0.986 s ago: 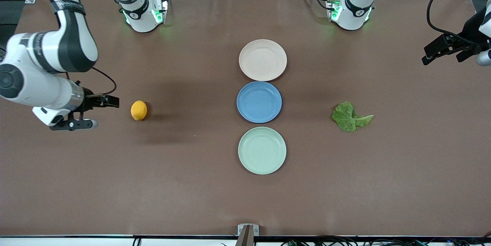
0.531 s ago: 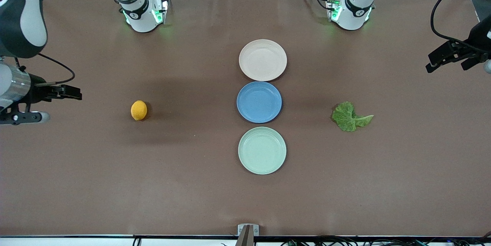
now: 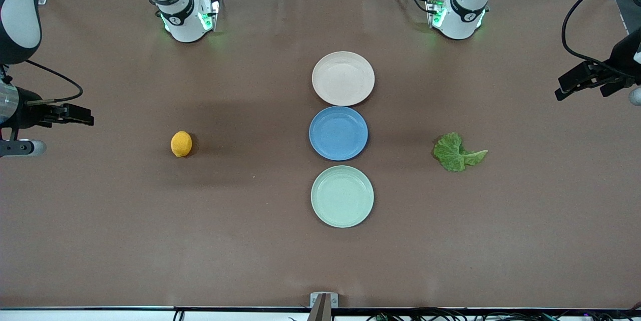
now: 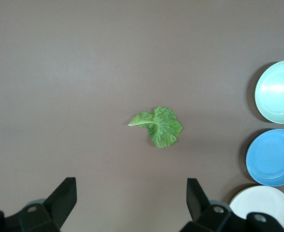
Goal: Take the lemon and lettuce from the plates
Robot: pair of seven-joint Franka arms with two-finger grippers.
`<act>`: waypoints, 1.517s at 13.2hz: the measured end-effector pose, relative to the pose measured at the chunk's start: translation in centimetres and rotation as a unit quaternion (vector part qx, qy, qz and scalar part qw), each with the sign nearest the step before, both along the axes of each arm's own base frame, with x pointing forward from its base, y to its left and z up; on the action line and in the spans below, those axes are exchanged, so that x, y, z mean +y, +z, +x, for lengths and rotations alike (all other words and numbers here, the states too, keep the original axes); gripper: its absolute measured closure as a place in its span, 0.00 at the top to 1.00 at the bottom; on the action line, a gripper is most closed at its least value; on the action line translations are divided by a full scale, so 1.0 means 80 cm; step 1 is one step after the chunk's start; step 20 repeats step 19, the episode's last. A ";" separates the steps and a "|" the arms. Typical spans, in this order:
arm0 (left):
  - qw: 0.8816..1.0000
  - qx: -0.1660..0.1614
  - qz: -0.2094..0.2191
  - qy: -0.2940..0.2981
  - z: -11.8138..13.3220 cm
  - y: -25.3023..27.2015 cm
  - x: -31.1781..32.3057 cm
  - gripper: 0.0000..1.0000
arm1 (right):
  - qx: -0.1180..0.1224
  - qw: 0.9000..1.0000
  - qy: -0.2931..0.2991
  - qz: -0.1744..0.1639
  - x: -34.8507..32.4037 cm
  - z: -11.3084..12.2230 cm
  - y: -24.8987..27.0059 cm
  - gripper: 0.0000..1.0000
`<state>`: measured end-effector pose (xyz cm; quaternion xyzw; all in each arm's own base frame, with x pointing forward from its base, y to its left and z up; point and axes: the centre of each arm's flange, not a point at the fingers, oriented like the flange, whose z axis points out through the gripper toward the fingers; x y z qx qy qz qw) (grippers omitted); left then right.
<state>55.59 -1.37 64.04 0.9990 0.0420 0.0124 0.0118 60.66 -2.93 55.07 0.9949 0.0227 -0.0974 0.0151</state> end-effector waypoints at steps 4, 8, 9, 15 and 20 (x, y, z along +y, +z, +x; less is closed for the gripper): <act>1.000 -0.001 0.000 0.001 0.000 0.002 0.002 1.00 | 0.005 1.000 0.006 0.004 0.010 0.001 -0.003 1.00; 1.000 -0.001 0.000 0.002 0.000 0.002 0.004 1.00 | 0.016 0.999 -0.013 0.033 -0.005 -0.005 -0.004 1.00; 1.000 -0.001 0.000 0.002 0.000 0.002 0.004 1.00 | 0.014 0.999 -0.018 0.039 -0.013 -0.007 -0.001 1.00; 1.000 0.000 0.000 0.003 0.000 0.002 0.004 1.00 | 0.001 0.999 -0.008 0.041 0.002 -0.037 0.028 1.00; 1.000 0.002 0.000 0.003 0.000 0.000 0.005 1.00 | -0.010 0.999 0.008 0.039 0.027 -0.051 0.039 1.00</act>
